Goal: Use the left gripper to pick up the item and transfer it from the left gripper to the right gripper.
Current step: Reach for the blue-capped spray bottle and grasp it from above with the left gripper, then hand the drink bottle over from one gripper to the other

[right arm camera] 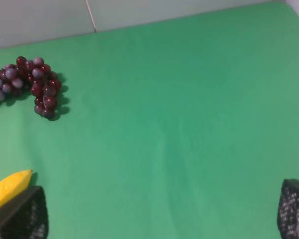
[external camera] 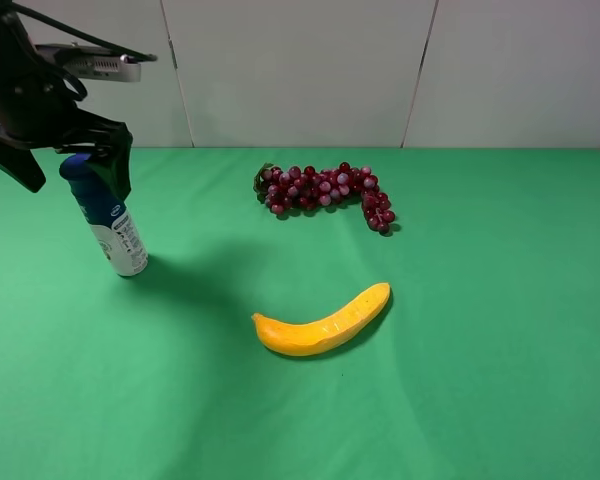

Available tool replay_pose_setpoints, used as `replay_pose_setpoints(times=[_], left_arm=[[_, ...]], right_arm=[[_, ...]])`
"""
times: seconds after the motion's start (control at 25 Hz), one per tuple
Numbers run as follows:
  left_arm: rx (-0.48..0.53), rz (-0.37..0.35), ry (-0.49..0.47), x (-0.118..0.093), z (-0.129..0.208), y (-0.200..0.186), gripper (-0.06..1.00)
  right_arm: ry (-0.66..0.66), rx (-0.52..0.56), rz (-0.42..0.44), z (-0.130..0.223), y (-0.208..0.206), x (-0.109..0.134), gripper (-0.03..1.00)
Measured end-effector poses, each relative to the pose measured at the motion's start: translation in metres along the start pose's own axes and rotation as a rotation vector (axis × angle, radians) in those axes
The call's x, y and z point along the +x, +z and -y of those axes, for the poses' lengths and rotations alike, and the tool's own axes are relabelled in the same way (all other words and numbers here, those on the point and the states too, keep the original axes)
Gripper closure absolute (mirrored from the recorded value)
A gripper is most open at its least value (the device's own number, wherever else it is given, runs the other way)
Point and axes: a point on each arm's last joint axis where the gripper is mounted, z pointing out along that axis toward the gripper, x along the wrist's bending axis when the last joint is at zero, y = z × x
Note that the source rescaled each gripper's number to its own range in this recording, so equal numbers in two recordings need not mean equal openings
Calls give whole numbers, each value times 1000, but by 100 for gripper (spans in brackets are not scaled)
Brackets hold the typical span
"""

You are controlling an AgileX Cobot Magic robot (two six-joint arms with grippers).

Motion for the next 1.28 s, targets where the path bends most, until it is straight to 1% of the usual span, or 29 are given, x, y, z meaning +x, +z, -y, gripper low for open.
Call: replay_pose_setpoints(times=[0.24, 0.52, 0.6, 0.68, 0.76, 0.84, 0.92, 1.0, 1.04, 1.28], left_arm=[[13, -14, 45, -9, -7, 17, -6], [15, -12, 64, -11, -9, 23, -6], [15, -12, 66, -11, -9, 23, -4], [18, -13, 66, -11, -8, 25, 1], [33, -14, 66, -11, -5, 28, 10], [44, -14, 70, -11, -3, 31, 26], [47, -14, 80, -11, -2, 31, 49], [47, -14, 83, -11, -2, 31, 80], [47, -14, 84, -11, -2, 31, 93], [47, -14, 88, -11, -2, 31, 94]], right_arm=[[0, 0, 0, 0, 0, 0, -3], [0, 0, 0, 0, 0, 0, -3], [0, 0, 0, 0, 0, 0, -3], [0, 0, 0, 0, 0, 0, -3], [0, 0, 0, 0, 0, 0, -3], [0, 0, 0, 0, 0, 0, -3], [0, 0, 0, 0, 0, 0, -3], [0, 0, 0, 0, 0, 0, -3], [0, 0, 0, 0, 0, 0, -3], [0, 0, 0, 0, 0, 0, -3]])
